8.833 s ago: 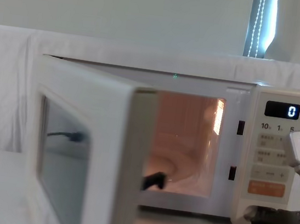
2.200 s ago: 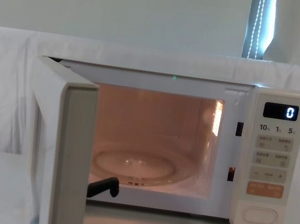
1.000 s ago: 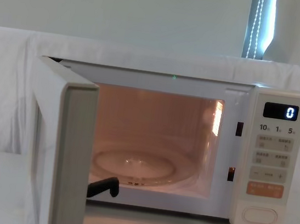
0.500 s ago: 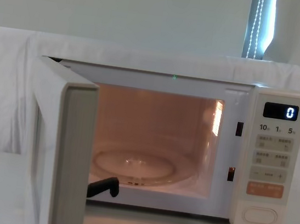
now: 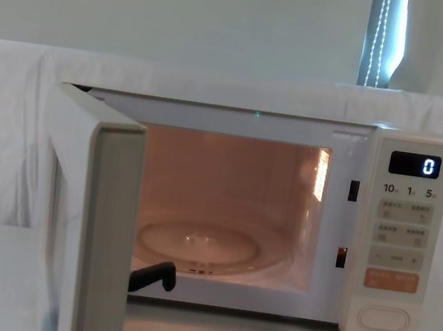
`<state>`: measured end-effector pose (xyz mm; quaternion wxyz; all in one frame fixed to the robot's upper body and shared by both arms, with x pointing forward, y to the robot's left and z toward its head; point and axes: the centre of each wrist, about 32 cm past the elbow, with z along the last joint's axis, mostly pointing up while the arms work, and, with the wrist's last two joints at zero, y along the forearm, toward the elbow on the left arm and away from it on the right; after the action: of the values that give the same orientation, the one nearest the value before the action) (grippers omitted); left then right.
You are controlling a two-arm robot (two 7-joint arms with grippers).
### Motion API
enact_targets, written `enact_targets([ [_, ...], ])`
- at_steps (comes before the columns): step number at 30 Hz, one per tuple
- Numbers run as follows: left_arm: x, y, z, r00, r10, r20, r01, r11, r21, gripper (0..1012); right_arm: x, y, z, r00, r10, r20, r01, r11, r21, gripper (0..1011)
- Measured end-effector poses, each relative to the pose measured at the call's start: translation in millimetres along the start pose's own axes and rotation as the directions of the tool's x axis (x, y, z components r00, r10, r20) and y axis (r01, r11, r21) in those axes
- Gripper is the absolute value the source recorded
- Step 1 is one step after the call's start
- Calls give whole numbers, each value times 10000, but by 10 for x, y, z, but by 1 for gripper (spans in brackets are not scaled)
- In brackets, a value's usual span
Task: Press the button to open the microwave door with one hand; close the microwave door with the other hand.
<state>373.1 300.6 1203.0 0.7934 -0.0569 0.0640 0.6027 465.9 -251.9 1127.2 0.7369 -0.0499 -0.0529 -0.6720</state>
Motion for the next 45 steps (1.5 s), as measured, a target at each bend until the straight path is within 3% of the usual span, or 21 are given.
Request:
enact_targets([
  [3, 64, 62, 165, 9977, -482, -483, 480, 9988, -67, 0, 0, 0, 0, 10000, 0, 0, 0, 10000, 0, 1002],
  [4, 64, 62, 165, 9977, -482, -483, 480, 9988, -67, 0, 0, 0, 0, 10000, 1, 0, -1, 10000, -1, 1002],
  [8, 125, 108, 322, 9901, -1101, -872, 1091, 9939, -166, 0, 0, 0, 0, 10000, 0, 0, 0, 10000, 0, 1002],
  [14, 171, 102, 443, 9800, -1687, -1060, 1681, 9857, -144, 0, 0, 0, 0, 10000, 0, 0, 0, 10000, 0, 1002],
  [27, 140, -56, 480, 9632, -2503, -980, 2514, 9679, -13, 0, 0, 0, 0, 10000, 0, 0, 0, 10000, 0, 1002],
  [35, 70, -214, 485, 9517, -2950, -851, 2951, 9554, -115, 0, 0, 0, 0, 10000, 0, -1, 0, 10000, 0, 1002],
  [41, 20, -342, 497, 9481, -3086, -765, 3079, 9512, -212, 0, 0, 0, 0, 10000, 0, -1, 0, 10000, 0, 1002],
  [45, -4, -429, 482, 9474, -3119, -717, 3116, 9501, -163, 0, 0, 0, 0, 10000, 0, 0, 0, 10000, 0, 1002],
])
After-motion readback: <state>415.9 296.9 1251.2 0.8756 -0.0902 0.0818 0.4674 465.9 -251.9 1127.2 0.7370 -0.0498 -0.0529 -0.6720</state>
